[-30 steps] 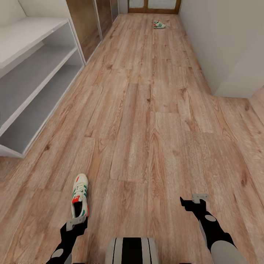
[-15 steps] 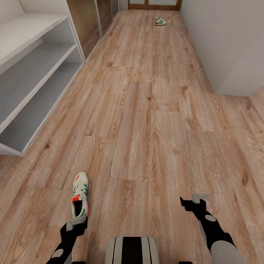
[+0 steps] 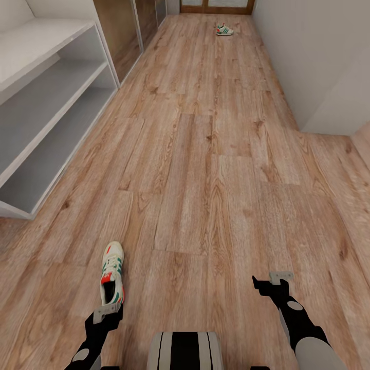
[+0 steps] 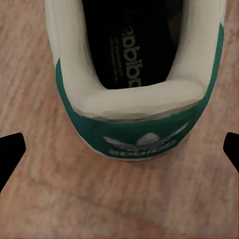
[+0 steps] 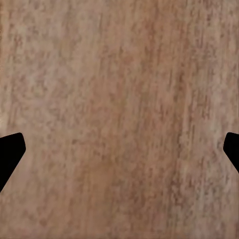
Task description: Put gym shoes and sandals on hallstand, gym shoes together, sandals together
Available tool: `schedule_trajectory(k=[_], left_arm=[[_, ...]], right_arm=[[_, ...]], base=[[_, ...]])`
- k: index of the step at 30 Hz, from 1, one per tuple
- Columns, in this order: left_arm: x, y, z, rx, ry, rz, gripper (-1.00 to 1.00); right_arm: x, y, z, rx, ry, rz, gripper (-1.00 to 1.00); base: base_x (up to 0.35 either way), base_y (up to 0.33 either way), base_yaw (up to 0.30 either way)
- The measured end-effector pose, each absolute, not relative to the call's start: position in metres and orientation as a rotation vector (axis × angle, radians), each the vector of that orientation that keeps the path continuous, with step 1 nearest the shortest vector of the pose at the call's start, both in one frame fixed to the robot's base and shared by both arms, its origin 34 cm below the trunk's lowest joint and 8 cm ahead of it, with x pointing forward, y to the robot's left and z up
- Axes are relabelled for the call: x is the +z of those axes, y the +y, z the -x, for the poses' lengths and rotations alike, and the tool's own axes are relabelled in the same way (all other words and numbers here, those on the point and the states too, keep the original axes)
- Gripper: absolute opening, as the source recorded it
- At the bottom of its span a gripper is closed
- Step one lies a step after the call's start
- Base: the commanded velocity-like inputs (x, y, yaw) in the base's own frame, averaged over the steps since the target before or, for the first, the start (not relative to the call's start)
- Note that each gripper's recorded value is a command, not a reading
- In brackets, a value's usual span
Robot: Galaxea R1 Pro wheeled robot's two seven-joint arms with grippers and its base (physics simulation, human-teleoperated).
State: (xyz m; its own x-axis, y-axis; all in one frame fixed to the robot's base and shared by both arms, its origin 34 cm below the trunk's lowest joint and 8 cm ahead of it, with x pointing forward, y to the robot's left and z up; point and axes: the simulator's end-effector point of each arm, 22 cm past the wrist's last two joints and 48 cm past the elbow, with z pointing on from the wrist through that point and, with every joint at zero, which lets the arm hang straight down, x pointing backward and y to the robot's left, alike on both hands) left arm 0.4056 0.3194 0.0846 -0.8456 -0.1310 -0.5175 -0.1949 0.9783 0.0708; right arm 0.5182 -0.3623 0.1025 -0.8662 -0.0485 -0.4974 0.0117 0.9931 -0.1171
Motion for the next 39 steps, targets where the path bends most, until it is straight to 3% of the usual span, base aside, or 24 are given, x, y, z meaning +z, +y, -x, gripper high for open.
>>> schedule_trajectory(k=[34,35,39], left_arm=[[0.0843,0.3211,-0.4039,0.167,2.593,0.236,1.0],[0.0842,0.3213,-0.4038,0.168,2.593,0.237,-1.0],[0.0843,0.3223,-0.4036,0.169,2.593,0.238,-1.0]], right_arm=[[0.1025,-0.3621,-0.5182,-0.157,2.614,0.026,1.0],[0.1025,-0.3621,-0.5182,-0.157,2.614,0.026,1.0],[0.1024,-0.362,-0.5182,-0.157,2.614,0.026,1.0]], base=[[0.04,0.0,0.0],[0.002,0.0,0.0],[0.0,0.0,0.0]])
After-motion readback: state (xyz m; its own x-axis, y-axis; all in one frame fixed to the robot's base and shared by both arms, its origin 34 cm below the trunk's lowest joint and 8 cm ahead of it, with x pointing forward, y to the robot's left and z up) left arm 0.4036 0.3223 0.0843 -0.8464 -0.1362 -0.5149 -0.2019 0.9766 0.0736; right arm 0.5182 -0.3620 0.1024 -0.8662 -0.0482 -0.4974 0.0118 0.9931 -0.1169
